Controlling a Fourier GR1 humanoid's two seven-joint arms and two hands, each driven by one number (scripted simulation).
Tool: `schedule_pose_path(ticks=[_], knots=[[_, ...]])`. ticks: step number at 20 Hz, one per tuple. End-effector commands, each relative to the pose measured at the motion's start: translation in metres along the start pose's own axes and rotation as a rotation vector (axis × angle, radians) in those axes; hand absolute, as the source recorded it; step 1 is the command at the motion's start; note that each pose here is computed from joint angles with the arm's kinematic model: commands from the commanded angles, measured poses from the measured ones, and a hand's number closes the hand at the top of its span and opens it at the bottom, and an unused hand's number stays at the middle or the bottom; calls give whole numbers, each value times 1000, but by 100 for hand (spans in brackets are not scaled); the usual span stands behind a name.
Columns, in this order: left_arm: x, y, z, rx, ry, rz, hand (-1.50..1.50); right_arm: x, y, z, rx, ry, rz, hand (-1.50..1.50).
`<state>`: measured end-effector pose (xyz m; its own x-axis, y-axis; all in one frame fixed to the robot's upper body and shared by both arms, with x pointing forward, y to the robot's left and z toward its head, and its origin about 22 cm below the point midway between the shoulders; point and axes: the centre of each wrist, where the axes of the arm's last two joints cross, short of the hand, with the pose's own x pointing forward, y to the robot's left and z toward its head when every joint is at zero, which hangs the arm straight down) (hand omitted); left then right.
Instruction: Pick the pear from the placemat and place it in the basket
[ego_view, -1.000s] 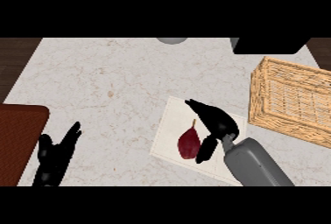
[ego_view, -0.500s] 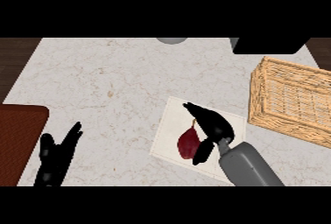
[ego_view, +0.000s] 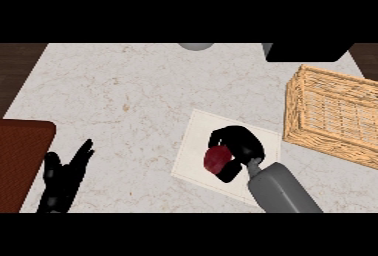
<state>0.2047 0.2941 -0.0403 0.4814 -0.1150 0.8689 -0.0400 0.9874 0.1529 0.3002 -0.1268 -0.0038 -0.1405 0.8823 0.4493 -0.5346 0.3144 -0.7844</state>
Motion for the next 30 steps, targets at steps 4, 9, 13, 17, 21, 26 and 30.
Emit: schedule_pose_path(ticks=[4,9,13,17,21,26,30], knots=[[-20,0,-4,-11,47,15,0,7,13,-7,-27,-17,72,150],[-8,0,-3,12,37,0,0,24,-3,4,-107,54,107,150],[-14,-1,5,21,63,19,0,33,35,10,-207,346,176,150],[-8,1,-3,-5,70,16,0,63,9,25,-378,443,181,150],[-22,5,4,19,70,22,0,67,-22,54,-657,285,-282,150],[-21,3,6,9,85,43,0,102,-70,97,-959,151,-426,150],[-13,10,8,16,67,24,0,109,-109,140,-1055,188,-474,150]])
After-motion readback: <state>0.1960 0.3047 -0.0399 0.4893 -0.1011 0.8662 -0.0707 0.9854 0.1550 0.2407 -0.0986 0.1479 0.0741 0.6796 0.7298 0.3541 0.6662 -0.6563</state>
